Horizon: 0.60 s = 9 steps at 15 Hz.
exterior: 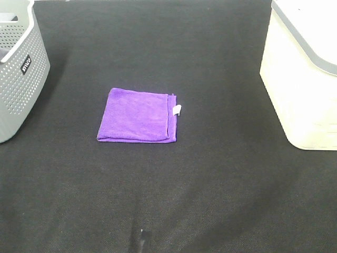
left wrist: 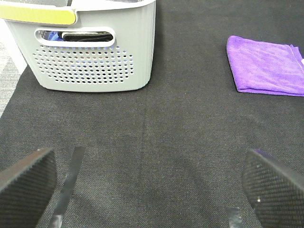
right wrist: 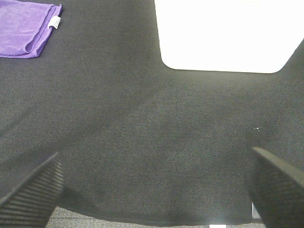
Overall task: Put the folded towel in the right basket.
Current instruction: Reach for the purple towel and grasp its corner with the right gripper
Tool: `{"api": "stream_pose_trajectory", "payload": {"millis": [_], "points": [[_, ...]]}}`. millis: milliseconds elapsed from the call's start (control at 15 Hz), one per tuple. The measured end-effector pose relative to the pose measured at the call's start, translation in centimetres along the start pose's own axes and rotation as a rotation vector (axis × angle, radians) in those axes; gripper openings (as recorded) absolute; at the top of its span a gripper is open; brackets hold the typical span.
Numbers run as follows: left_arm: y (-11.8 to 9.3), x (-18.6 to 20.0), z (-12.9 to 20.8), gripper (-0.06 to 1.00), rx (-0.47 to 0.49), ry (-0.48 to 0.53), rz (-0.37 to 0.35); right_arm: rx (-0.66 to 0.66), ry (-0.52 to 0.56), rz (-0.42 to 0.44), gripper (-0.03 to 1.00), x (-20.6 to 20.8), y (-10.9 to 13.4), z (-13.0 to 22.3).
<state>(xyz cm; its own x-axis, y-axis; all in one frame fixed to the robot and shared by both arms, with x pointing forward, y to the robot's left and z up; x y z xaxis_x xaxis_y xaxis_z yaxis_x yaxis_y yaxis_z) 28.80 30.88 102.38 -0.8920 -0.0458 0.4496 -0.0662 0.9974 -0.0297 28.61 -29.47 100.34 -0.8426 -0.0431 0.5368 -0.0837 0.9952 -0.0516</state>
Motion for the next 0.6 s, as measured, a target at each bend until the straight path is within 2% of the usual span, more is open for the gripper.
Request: {"api": "stream_pose_trajectory", "payload": {"millis": [600], "points": [[0.00, 0.00, 0.00, 0.99, 0.000, 0.000, 0.000, 0.000, 0.000, 0.000, 0.98, 0.00, 0.00, 0.00]]}}
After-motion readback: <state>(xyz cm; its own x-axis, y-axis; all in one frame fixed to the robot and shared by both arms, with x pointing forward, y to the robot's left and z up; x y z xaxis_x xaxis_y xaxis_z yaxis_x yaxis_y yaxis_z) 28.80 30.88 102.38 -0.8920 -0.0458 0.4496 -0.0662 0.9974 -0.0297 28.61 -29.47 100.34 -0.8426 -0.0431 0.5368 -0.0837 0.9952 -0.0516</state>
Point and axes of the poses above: a point on each arm's last joint axis where the gripper is mounted, x pointing back along that axis away from the gripper, y along the wrist's bending axis when the last joint is at zero, z = x × y, the point moved 6 cm from there along -x, pointing out along that axis toward the gripper, and after that the axes turned 3 degrees about x, right-handed, at the moved point
